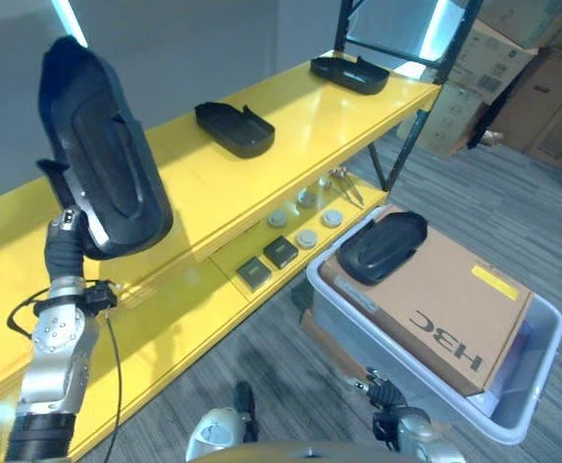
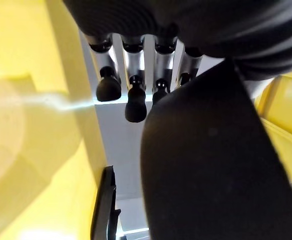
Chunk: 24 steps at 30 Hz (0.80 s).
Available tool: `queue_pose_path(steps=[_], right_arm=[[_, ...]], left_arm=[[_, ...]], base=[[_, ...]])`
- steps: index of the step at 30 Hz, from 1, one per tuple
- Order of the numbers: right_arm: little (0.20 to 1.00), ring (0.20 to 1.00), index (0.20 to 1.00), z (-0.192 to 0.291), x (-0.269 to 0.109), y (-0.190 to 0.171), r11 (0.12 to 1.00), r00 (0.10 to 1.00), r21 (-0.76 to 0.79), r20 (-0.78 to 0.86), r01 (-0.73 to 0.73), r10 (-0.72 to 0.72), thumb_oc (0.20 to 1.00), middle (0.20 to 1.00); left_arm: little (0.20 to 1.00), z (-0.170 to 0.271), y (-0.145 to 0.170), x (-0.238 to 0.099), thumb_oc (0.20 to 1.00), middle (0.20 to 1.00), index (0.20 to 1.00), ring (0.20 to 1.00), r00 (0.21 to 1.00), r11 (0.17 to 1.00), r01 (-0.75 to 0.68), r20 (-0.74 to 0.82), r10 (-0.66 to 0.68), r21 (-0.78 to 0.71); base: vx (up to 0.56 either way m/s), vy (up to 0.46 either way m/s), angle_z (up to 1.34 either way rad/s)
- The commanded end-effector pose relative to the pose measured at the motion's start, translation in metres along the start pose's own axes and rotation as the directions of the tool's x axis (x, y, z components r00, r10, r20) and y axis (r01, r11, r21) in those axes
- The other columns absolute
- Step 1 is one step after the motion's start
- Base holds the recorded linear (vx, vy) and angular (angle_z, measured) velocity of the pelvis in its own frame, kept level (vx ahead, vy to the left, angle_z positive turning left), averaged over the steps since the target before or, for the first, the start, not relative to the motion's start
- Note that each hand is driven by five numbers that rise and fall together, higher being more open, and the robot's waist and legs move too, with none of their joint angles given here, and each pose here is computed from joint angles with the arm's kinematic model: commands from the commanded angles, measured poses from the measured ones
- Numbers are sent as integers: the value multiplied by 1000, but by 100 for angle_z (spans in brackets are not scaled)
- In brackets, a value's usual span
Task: Move parts from the plastic box to the shelf.
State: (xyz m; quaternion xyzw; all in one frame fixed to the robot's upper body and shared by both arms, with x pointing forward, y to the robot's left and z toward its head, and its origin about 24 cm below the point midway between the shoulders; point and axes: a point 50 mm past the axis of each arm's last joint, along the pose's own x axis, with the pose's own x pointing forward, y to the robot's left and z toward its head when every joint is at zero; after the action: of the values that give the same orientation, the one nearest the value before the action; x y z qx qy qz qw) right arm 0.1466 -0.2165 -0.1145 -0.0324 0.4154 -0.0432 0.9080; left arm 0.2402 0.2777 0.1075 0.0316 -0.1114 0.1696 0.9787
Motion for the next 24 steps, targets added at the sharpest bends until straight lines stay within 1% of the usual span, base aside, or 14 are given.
queue_pose_path(steps=[1, 6, 10, 11, 12, 15, 17, 19, 23, 24], right_arm=[[1000, 1000, 1000, 4, 3, 2, 999, 999, -6, 3, 32, -32, 1000, 1000], [1000, 1000, 1000, -2, 2, -2, 998, 998, 2, -33, 62, -62, 1000, 1000], [1000, 1000, 1000, -13, -1, -8, 997, 997, -35, -48, 61, -63, 1000, 1000], [1000, 1000, 1000, -15, -2, -9, 997, 997, -36, -50, 62, -64, 1000, 1000], [1000, 1000, 1000, -17, -2, -13, 997, 996, -26, -48, 74, -75, 1000, 1000], [1000, 1000, 1000, -18, -1, -17, 997, 995, -27, -55, 78, -80, 1000, 1000], [1000, 1000, 1000, -15, 0, -21, 996, 995, -58, -67, 65, -68, 1000, 1000], [1000, 1000, 1000, -14, 0, -28, 996, 995, -66, -74, 59, -63, 1000, 1000], [1000, 1000, 1000, -13, -1, -35, 995, 994, -70, -87, 65, -71, 1000, 1000], [1000, 1000, 1000, -15, -3, -39, 994, 990, -63, -98, 94, -100, 1000, 1000]], left_arm=[[200, 35, 15, 13, 200, 200, 200, 200, 986, 998, -33, 164, 25, 49], [200, 28, 27, 12, 200, 200, 200, 200, 992, 990, -55, 119, 40, 126], [200, 25, 34, 8, 200, 200, 200, 200, 992, 990, -70, 109, 57, 120], [200, 26, 33, 8, 200, 200, 200, 200, 992, 991, -68, 111, 55, 114], [200, 30, 25, 14, 200, 200, 200, 200, 992, 994, -46, 119, 34, 104], [200, 32, 12, 23, 200, 200, 200, 200, 993, 996, -22, 119, 12, 86], [200, 32, 10, 29, 200, 200, 200, 200, 994, 995, -29, 103, 19, 94], [200, 27, 8, 29, 200, 200, 200, 200, 997, 994, -35, 75, 27, 103], [200, 18, -1, 25, 200, 200, 200, 200, 999, 991, -10, 34, 6, 134], [200, 15, -10, 27, 200, 200, 200, 200, 1000, 984, 23, -1, -23, 175]], base=[[180, 165, 36], [205, 303, 54], [68, -4, 49], [182, -213, 41], [206, -260, 49], [291, -371, 121], [336, -299, 117], [342, -249, 32], [258, -158, 38], [293, -176, 33]])
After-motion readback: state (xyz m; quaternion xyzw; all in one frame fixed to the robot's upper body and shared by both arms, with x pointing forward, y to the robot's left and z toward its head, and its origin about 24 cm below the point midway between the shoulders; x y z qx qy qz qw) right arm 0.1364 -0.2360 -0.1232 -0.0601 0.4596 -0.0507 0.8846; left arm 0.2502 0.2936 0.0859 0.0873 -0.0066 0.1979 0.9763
